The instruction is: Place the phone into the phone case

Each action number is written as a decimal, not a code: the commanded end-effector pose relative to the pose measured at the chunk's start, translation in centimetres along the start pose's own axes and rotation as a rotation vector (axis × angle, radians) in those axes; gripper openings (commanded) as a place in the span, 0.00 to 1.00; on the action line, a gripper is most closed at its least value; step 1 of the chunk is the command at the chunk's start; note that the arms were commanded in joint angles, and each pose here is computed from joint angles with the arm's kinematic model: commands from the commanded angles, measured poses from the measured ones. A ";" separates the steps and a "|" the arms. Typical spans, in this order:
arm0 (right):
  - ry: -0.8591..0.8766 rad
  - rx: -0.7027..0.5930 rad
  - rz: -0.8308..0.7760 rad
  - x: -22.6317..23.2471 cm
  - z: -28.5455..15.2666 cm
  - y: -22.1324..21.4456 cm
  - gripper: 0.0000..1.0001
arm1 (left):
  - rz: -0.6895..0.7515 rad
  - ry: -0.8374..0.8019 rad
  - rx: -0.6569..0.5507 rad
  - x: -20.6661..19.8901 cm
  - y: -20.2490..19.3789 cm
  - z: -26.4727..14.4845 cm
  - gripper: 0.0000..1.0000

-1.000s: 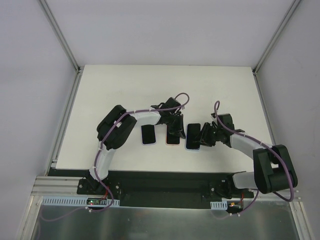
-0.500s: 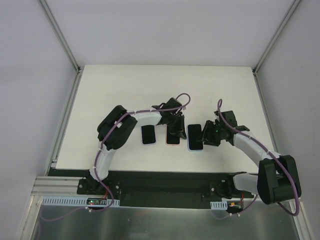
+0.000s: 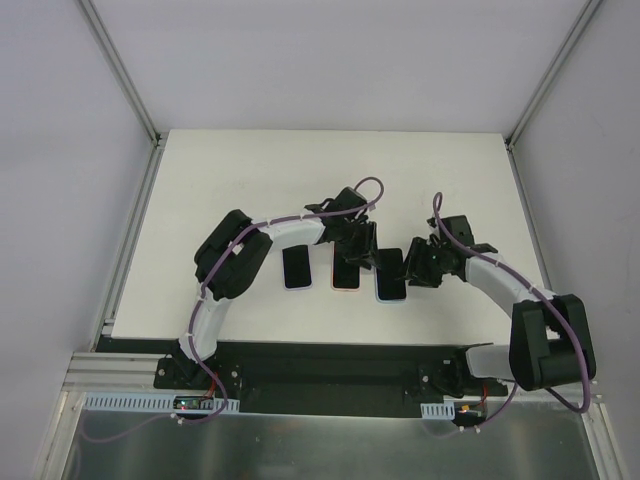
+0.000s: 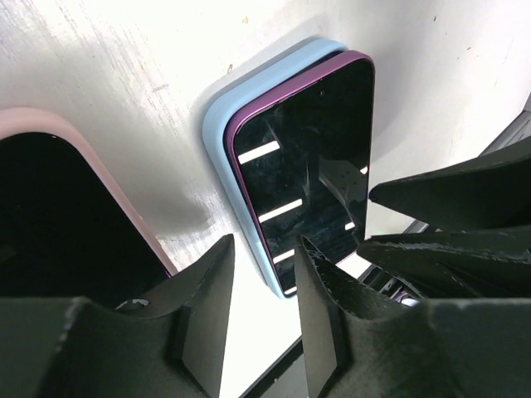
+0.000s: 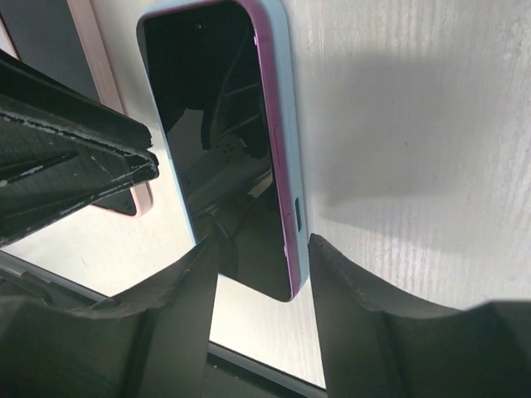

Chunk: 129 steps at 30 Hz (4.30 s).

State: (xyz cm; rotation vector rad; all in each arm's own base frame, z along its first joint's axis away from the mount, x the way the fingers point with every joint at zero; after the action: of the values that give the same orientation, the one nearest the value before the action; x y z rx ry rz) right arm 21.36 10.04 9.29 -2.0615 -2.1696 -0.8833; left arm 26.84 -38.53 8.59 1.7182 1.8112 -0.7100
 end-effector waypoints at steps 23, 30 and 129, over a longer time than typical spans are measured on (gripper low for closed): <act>0.017 -0.052 -0.014 -0.6 0.9 0.7 0.59 | 0.037 0.007 0.050 0.9 0.6 2.1 0.34; 0.067 -0.031 -0.028 -0.6 2.0 0.5 0.65 | 0.024 0.007 0.064 1.1 0.4 2.4 0.26; 0.469 -0.131 0.129 0.0 1.7 0.7 0.19 | 0.005 -0.121 0.132 -0.5 -0.9 2.1 0.17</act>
State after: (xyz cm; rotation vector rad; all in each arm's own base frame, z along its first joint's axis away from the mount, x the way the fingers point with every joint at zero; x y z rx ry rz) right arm 21.87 10.59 7.54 -1.8241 -1.6846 -1.3518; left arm 27.43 -39.33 7.17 1.6947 1.7416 -0.8913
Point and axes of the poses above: each gripper's point midway between its finger pads, its own z axis out along the fingers, its own x axis along the line the jaws close on, y = z × x, the point moved 6 cm from there along -z, back along the fingers, and after that the axes turned 13 degrees about -z, right-handed, at the moved point
